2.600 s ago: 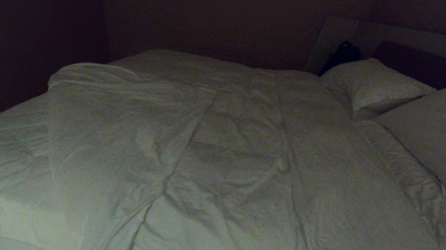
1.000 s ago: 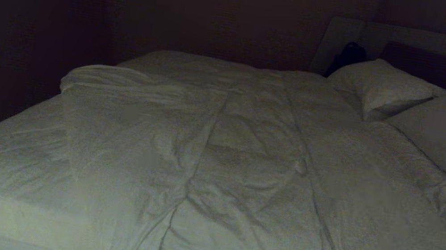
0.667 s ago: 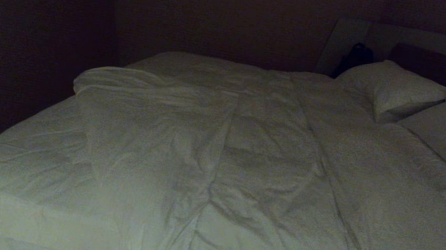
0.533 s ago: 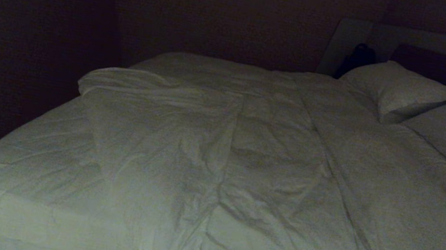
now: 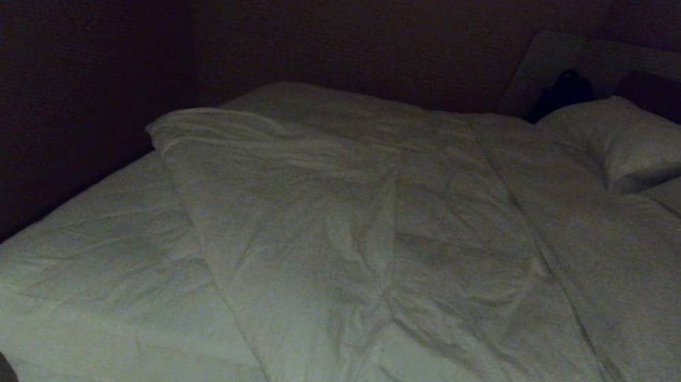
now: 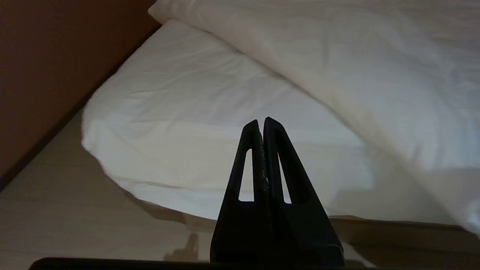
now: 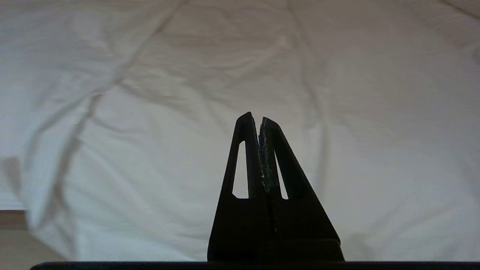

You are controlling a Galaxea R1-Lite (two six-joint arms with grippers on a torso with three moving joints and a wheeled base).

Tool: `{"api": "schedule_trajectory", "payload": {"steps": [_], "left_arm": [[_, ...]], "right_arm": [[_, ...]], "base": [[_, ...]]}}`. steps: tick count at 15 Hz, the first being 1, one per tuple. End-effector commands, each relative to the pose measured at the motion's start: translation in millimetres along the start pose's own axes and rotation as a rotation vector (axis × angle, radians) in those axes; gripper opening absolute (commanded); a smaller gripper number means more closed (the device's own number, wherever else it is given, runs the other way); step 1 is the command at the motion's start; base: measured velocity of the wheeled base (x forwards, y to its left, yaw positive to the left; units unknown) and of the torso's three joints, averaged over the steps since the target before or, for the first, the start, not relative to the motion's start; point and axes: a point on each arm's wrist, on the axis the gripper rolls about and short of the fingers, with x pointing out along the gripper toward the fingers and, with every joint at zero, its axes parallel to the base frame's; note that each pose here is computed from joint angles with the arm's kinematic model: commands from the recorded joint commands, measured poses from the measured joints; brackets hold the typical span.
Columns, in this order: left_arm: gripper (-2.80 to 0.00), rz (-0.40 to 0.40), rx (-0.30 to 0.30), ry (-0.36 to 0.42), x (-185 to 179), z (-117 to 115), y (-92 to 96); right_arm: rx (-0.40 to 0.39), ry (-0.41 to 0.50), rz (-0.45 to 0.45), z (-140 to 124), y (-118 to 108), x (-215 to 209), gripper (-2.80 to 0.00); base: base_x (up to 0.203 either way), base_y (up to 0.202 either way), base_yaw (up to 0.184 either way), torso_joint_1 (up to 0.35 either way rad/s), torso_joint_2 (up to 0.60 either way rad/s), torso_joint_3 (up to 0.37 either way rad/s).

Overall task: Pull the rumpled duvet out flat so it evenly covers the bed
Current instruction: Hold the folded corner of the quilt

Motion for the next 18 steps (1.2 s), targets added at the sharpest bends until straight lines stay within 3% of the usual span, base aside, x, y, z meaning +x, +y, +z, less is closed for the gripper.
{"api": "schedule_trajectory", "payload": {"steps": [1,18], "left_arm": [[-2.80,0.000,0.001,-0.001,-0.1,0.5,0.0],[-2.80,0.000,0.003,-0.001,-0.1,0.5,0.0]], "right_arm": [[-0.001,0.000,0.000,-0.1,0.0,0.0,-2.80],[-0.001,0.000,0.000,-0.1,0.0,0.0,-2.80]], "base": [[0.000,0.197,0.002,0.002,0.00,0.002],[0.000,0.196,0.000,0.001,0.00,0.002]]}}
